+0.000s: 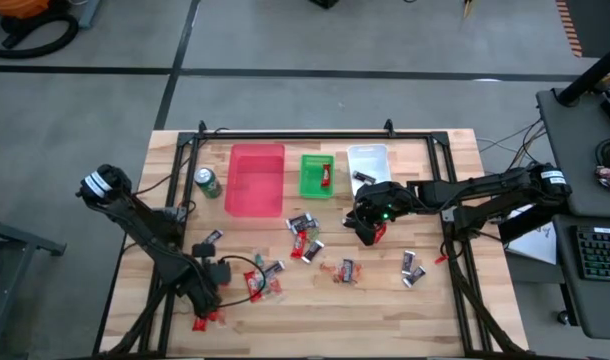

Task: Sort candy
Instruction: Put the red chocolate into the green bin, then put the brown chocolate into the white bin

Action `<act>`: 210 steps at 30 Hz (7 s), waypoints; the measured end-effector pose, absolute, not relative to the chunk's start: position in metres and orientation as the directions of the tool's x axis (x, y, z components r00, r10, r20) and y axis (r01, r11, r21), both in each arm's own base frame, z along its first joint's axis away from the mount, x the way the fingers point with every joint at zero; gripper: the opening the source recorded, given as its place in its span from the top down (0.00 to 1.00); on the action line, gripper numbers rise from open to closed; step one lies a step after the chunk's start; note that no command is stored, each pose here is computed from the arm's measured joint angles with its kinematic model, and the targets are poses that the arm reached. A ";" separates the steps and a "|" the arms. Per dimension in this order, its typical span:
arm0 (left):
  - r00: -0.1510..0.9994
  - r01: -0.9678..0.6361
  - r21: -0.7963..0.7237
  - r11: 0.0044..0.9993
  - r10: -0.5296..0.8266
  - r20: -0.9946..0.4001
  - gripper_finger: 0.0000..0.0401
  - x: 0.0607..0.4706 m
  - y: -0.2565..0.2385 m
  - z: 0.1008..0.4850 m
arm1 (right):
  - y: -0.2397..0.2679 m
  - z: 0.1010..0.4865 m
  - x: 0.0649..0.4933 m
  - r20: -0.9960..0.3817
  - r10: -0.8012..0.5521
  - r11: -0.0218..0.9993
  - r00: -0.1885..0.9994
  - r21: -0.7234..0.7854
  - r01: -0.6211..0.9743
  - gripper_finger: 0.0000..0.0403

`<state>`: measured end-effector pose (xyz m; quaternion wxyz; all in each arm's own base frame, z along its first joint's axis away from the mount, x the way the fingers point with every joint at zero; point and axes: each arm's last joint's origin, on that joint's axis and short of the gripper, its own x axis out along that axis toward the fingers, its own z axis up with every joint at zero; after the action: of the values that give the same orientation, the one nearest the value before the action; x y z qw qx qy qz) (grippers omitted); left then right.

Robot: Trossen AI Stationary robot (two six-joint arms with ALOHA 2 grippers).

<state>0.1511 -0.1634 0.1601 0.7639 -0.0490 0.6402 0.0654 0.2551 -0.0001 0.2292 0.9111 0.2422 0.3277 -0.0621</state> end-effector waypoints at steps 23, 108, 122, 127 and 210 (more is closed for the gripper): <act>0.564 -0.361 0.065 0.930 0.274 -0.779 1.00 0.175 -0.170 0.193 | 0.012 0.234 0.260 -0.546 0.060 0.909 0.835 0.375 0.180 0.61; 0.709 -0.658 0.071 0.749 0.649 -0.276 0.78 0.259 -0.132 0.250 | -0.055 0.230 0.350 -0.343 -0.287 0.947 0.895 0.041 0.319 0.95; 0.677 -0.636 0.192 0.747 0.660 -0.326 0.78 0.243 -0.119 0.255 | -0.146 0.176 0.339 -0.532 -0.243 0.910 0.811 0.164 0.380 0.90; 0.658 -0.646 0.213 0.733 0.676 -0.332 0.78 0.244 -0.114 0.254 | -0.149 0.167 0.347 -0.555 -0.253 0.907 0.792 0.149 0.394 0.77; -0.060 -0.879 0.194 0.437 0.301 -0.952 0.59 0.149 -0.072 0.127 | 0.028 0.291 0.305 -0.652 0.117 0.965 0.749 0.253 0.070 0.60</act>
<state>0.1487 -0.0724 0.1275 0.6354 -0.2573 0.5608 0.4643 0.3052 0.0283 0.2907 0.9258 0.1319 0.3540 0.0129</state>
